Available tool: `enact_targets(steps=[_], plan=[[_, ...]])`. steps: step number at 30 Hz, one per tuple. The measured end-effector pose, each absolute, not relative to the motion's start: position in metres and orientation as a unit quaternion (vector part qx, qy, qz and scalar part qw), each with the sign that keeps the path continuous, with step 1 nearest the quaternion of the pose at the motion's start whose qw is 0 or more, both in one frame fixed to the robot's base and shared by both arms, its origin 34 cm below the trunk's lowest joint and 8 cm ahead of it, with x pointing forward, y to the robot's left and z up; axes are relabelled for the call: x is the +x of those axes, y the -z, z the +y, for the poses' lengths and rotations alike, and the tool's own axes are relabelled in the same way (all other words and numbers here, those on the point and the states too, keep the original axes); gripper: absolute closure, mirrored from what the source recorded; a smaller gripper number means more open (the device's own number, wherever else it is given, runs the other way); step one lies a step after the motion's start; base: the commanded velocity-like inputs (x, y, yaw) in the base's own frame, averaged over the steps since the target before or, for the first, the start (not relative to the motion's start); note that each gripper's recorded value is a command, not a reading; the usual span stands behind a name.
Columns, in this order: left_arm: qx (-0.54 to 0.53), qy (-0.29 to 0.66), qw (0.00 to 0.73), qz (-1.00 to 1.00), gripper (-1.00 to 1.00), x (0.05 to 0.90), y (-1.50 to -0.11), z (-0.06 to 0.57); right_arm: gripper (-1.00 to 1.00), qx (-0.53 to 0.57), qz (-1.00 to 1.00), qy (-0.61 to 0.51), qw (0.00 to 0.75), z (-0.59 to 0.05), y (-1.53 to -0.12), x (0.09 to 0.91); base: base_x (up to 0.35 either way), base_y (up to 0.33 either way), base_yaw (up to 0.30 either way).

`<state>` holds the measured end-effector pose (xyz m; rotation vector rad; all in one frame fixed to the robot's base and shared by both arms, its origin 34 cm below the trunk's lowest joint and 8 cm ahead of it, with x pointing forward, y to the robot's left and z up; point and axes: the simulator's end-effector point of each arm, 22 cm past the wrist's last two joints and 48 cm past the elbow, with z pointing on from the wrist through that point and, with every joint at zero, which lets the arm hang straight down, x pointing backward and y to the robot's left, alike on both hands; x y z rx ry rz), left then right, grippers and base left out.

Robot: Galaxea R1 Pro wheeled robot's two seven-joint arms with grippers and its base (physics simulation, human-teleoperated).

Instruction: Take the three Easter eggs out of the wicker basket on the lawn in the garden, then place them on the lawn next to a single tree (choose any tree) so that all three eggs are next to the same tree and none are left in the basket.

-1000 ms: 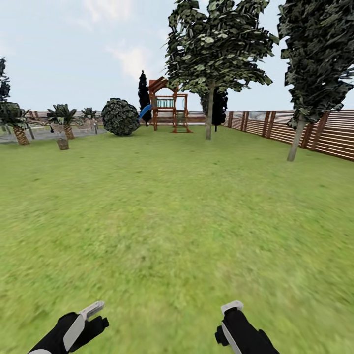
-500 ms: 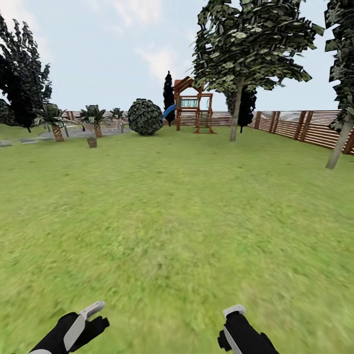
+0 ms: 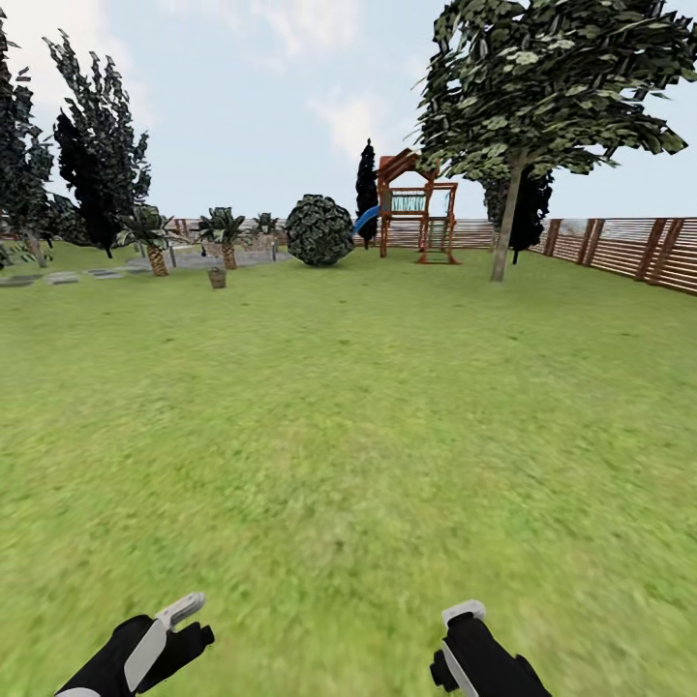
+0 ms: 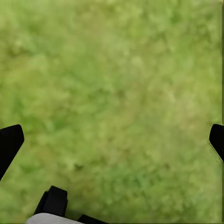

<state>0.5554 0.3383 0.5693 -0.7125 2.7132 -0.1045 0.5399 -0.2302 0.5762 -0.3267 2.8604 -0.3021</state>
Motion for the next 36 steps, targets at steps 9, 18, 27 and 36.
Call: enact_targets(steps=[9, 18, 27, 36], plan=[[-0.25, 0.037, 0.166, 0.953, -1.0, 0.555, -0.569, 0.337, -1.0, -0.111, 0.981, 0.104, 0.124, -0.231, -0.576, 0.54, 0.325, 0.0, 0.002], [-0.252, 0.037, 0.151, 0.955, -1.0, 0.544, -0.561, 0.334, -1.0, -0.111, 0.98, 0.105, 0.123, -0.232, -0.577, 0.54, 0.325, 0.0, 0.0], [-0.252, 0.037, 0.15, 0.955, -1.0, 0.543, -0.56, 0.334, -1.0, -0.112, 0.98, 0.105, 0.123, -0.232, -0.577, 0.54, 0.325, 0.0, 0.0], [-0.251, 0.038, 0.149, 0.956, -1.0, 0.543, -0.56, 0.332, -1.0, -0.113, 0.98, 0.106, 0.124, -0.232, -0.577, 0.541, 0.325, 0.0, 0.0]])
